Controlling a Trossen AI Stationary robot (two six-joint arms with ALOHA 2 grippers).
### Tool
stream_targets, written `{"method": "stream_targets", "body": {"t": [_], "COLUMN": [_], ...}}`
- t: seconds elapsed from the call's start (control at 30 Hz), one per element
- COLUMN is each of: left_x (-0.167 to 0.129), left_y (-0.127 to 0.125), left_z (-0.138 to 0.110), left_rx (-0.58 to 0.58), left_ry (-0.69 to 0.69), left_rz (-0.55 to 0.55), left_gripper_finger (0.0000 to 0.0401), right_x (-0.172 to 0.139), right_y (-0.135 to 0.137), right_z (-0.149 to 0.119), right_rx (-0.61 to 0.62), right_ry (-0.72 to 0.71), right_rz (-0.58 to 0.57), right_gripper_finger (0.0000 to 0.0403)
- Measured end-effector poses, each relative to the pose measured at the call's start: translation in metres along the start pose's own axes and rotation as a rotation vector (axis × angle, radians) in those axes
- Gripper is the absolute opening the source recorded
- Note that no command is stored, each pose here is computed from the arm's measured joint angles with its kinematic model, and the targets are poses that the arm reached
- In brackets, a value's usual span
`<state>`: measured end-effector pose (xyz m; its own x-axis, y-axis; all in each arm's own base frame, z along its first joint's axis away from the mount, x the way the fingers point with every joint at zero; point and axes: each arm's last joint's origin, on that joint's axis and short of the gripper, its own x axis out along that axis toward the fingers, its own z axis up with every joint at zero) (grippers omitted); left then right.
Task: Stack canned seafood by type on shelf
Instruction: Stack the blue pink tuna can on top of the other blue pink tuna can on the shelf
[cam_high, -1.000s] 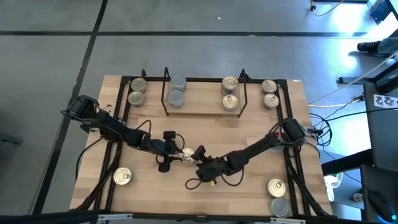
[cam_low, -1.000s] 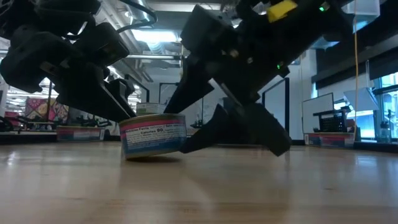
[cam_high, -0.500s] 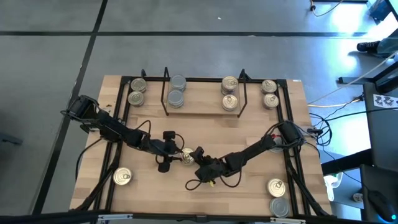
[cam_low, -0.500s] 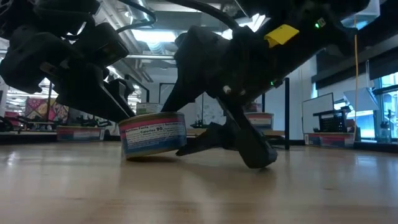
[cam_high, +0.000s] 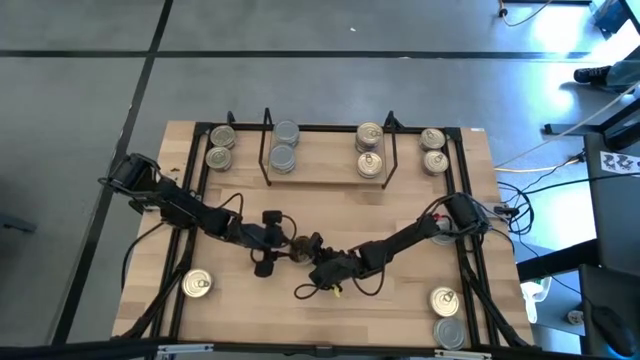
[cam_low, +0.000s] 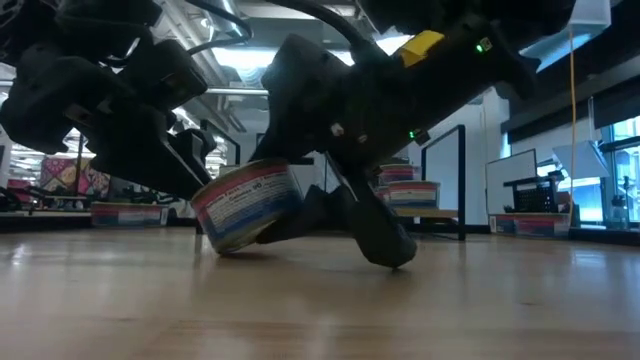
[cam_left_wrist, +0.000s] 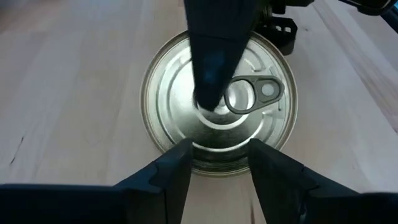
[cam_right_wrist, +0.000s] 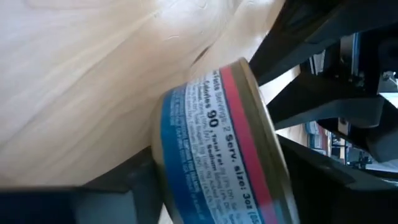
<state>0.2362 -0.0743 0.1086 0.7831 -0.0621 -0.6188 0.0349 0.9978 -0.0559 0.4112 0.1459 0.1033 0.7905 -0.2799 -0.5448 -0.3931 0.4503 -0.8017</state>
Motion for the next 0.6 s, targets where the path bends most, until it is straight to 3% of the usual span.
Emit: {"method": "stream_targets", "body": {"t": [0.13, 0.4, 0.6], "left_x": [0.0, -0.005, -0.027], "left_y": [0.001, 0.001, 0.0], "left_z": [0.001, 0.006, 0.011], "left_rx": [-0.008, -0.018, -0.032], "left_ry": [-0.012, -0.035, -0.014], "left_rz": [0.019, 0.025, -0.003], "left_gripper_finger": [0.0159, 0.0159, 0.0159], "right_x": [-0.001, -0.01, -0.031], "right_y": [0.001, 0.003, -0.009], "right_z": [0.0, 0.011, 0.016], "right_rx": [0.006, 0.033, 0.143], "right_ry": [0.008, 0.033, 0.055], "right_rz": [-0.008, -0.065, -0.069], "right_gripper_finger": [0.0196, 0.0189, 0.0189]}}
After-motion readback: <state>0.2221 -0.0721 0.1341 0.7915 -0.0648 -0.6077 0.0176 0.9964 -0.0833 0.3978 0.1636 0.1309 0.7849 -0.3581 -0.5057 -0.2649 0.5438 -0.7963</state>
